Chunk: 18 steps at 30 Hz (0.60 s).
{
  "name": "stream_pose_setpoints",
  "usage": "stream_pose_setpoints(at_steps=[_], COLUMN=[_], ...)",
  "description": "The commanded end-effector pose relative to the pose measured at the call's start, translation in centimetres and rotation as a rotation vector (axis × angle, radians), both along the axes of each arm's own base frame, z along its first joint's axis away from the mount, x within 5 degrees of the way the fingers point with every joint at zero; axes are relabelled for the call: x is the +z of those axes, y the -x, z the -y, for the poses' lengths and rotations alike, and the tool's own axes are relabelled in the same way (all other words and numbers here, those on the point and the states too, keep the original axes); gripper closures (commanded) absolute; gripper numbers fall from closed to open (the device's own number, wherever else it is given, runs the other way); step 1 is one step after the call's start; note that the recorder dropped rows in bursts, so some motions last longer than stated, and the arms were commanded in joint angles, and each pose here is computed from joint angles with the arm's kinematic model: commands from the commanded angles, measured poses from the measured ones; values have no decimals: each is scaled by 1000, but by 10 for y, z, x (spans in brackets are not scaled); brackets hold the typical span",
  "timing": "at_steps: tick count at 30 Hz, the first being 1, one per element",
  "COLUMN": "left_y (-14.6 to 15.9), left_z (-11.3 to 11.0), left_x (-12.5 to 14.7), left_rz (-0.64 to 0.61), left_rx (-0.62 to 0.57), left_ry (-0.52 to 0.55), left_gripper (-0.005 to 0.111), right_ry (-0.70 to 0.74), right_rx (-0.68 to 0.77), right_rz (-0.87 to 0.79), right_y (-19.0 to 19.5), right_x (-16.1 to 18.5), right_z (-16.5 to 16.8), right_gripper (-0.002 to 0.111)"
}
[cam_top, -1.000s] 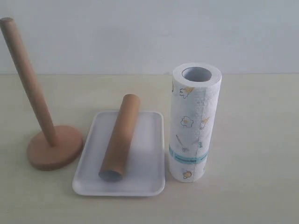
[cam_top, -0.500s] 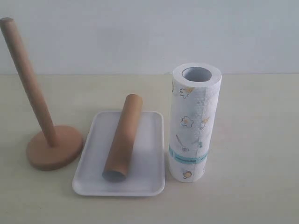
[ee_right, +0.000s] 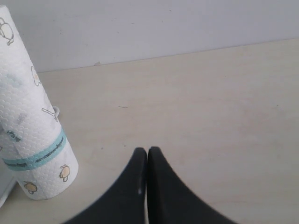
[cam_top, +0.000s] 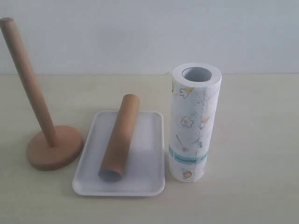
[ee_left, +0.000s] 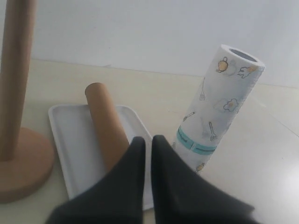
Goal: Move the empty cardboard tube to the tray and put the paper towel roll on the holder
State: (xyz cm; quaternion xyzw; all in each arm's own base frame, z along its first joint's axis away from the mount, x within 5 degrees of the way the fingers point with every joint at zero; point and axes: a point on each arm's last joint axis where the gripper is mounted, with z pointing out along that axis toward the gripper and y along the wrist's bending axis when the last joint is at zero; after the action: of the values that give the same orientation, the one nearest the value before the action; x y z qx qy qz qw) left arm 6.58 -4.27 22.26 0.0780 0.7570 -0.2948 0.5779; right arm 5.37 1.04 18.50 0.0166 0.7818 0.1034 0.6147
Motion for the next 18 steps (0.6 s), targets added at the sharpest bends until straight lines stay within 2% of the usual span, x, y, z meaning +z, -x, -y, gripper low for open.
stream_pose_setpoints(at_steps=[1, 4, 6, 10, 12, 15, 18], left_y=[0, 0, 2, 17, 18, 16, 11], left_z=[0, 0, -3, -20, -25, -28, -32], left_x=[1, 1, 5, 19, 19, 13, -6], left_rz=[31, 34, 91, 287, 369, 365, 330], left_rx=[-4, -5, 19, 143, 210, 285, 372], left_ry=[-12, -16, -12, 62, 11, -28, -53], left_gripper=[103, 103, 103, 103, 103, 103, 103], right_ry=[5, 4, 4, 4, 4, 4, 4], right_rx=[-10, -11, -11, -11, -11, -10, -10], right_rz=[44, 46, 46, 46, 46, 46, 46], right_y=[-1, -1, -1, -1, -1, -1, -1], right_x=[4, 4, 4, 4, 4, 4, 4], right_z=[1, 1, 1, 1, 1, 1, 1], right_gripper=[108, 108, 108, 108, 108, 108, 108])
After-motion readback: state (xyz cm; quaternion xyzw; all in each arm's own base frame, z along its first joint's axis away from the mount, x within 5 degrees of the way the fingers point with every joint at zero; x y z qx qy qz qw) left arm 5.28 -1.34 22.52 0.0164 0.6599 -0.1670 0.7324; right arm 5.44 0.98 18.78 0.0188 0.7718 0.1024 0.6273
